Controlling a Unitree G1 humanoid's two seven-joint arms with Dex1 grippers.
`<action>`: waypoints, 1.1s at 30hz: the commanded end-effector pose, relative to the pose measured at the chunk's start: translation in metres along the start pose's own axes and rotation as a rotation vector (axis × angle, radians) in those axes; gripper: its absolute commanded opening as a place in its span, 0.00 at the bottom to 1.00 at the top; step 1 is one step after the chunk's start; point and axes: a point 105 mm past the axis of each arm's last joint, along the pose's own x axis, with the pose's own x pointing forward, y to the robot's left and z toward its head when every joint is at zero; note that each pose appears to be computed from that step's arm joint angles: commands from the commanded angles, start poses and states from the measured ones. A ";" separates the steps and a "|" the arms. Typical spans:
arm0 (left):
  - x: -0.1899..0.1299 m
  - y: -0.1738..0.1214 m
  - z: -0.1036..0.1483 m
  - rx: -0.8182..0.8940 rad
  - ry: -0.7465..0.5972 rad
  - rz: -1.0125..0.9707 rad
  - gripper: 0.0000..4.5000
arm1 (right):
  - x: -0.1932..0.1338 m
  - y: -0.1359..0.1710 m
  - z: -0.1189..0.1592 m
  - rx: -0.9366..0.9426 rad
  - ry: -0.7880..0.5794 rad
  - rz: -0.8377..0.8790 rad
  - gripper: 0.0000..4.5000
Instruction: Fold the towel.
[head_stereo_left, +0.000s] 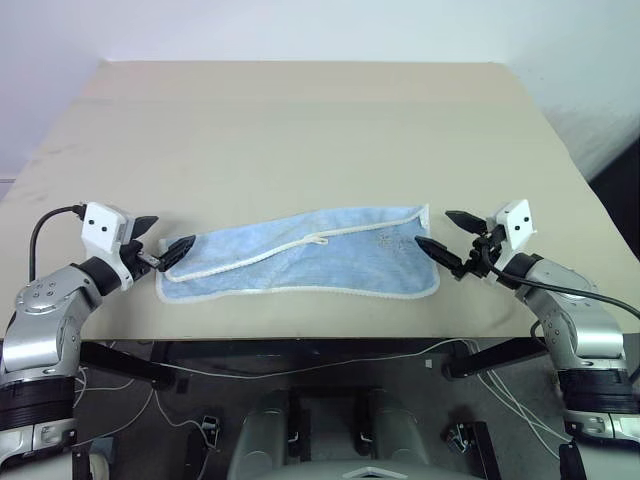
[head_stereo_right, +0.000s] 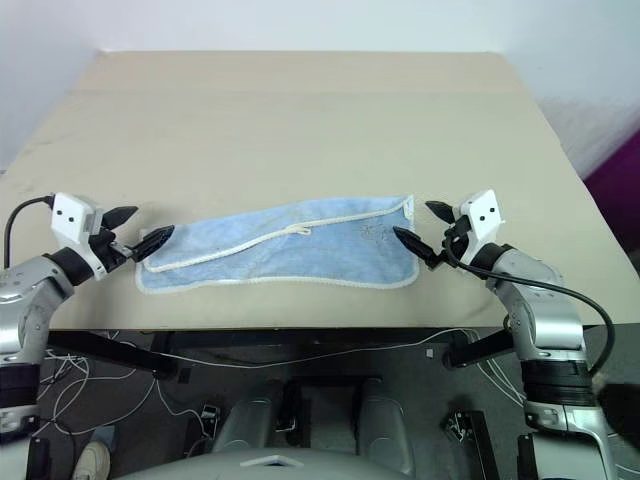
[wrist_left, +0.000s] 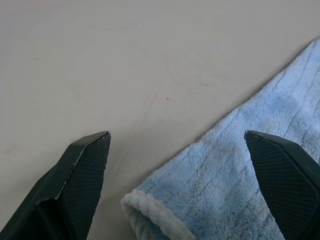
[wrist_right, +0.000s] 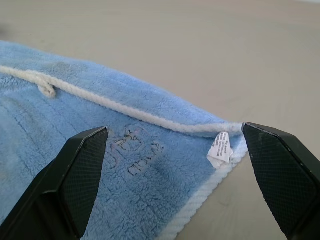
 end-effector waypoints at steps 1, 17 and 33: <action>0.001 -0.004 0.014 0.038 -0.038 -0.026 1.00 | 0.001 0.003 0.019 -0.034 -0.068 0.013 1.00; -0.003 0.012 0.015 0.104 -0.030 0.061 1.00 | 0.006 0.005 0.013 -0.048 -0.058 0.016 1.00; -0.015 0.006 0.033 0.287 0.024 -0.180 1.00 | 0.021 0.010 -0.002 -0.042 -0.061 -0.011 1.00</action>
